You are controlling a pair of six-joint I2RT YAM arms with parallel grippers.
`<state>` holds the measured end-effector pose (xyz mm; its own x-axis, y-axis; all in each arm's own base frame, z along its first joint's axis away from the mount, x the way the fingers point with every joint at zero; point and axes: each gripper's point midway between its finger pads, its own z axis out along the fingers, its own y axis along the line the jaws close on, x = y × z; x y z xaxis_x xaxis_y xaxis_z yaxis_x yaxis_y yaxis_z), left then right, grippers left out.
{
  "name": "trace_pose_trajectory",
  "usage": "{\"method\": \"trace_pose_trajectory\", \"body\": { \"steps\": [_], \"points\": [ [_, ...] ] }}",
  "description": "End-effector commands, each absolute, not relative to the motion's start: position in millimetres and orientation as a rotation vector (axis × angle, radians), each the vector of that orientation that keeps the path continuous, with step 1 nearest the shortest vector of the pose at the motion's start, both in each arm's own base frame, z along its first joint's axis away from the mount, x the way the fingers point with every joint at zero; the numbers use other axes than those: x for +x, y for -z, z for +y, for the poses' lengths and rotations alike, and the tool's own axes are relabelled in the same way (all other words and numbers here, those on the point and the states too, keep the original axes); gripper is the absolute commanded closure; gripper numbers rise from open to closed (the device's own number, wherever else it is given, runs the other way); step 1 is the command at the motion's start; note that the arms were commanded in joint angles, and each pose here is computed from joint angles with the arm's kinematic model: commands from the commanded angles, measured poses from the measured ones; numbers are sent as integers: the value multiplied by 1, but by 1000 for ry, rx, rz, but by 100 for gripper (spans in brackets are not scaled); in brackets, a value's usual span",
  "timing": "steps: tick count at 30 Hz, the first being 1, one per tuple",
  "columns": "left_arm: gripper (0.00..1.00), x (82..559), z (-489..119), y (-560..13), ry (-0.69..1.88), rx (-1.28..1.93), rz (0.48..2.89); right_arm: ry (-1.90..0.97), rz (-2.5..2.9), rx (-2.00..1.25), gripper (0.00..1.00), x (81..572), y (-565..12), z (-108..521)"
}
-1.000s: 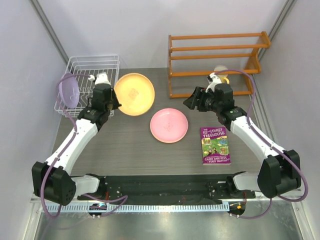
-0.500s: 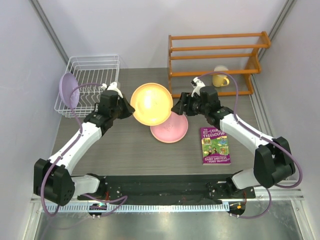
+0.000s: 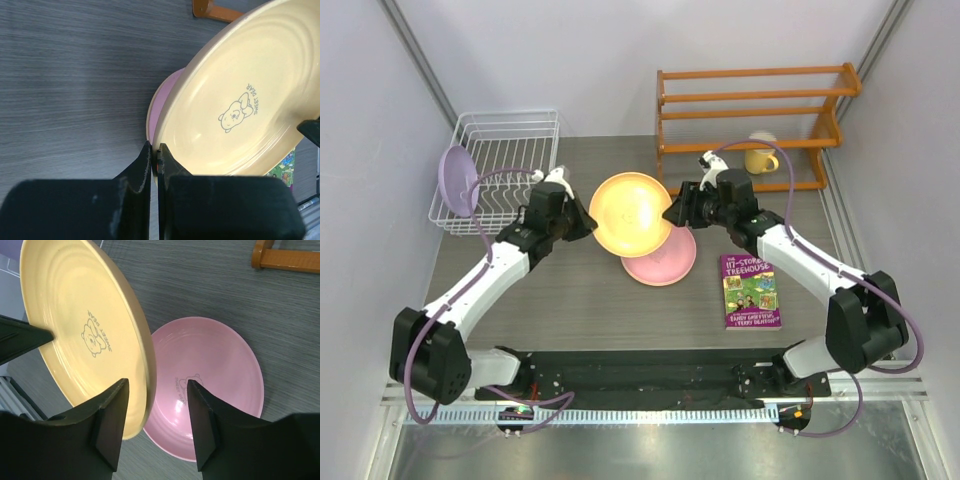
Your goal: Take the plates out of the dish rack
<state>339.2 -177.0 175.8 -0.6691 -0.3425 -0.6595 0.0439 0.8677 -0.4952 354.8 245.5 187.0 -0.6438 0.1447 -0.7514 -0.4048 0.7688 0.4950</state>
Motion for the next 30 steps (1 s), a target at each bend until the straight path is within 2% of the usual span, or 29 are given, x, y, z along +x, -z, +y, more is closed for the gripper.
{"method": "trace_pose_trajectory", "body": {
  "steps": [1, 4, 5, 10, 11, 12, 13, 15, 16, 18, 23, 27, 30],
  "points": [
    [100, 340, -200, -190, 722, -182, 2192, -843, 2073, -220, 47, 366, -199, 255],
    [100, 335, -207, -188, 747, -162, 2210, -841, 2079, -231, 59, 368, -195, 257],
    [100, 335, -208, -188, 749, -160, 2208, -840, 2082, -232, 69, 368, -194, 257],
    [100, 331, -209, -185, 750, -154, 2224, -817, 2088, -230, 92, 369, -192, 254],
    [95, 332, -207, -186, 737, -157, 2223, -786, 2092, -220, 96, 371, -191, 250],
    [87, 331, -204, -185, 715, -158, 2232, -770, 2092, -214, 97, 371, -191, 248],
    [62, 333, -197, -183, 669, -166, 2231, -754, 2090, -208, 97, 370, -194, 244],
    [55, 332, -189, -180, 610, -159, 2239, -695, 2080, -188, 99, 374, -199, 235],
    [45, 337, -177, -179, 530, -190, 2228, -673, 2081, -178, 99, 373, -201, 231],
    [35, 336, -163, -178, 437, -190, 2227, -641, 2086, -171, 99, 376, -203, 225],
    [28, 337, -112, -196, 157, -254, 2115, -596, 2164, -144, 99, 379, -185, 211],
    [21, 331, -78, -224, 10, -265, 1986, -601, 2236, -132, 99, 378, -163, 208],
    [20, 324, -63, -240, -45, -264, 1914, -610, 2286, -117, 99, 377, -148, 207]
  ]
}}
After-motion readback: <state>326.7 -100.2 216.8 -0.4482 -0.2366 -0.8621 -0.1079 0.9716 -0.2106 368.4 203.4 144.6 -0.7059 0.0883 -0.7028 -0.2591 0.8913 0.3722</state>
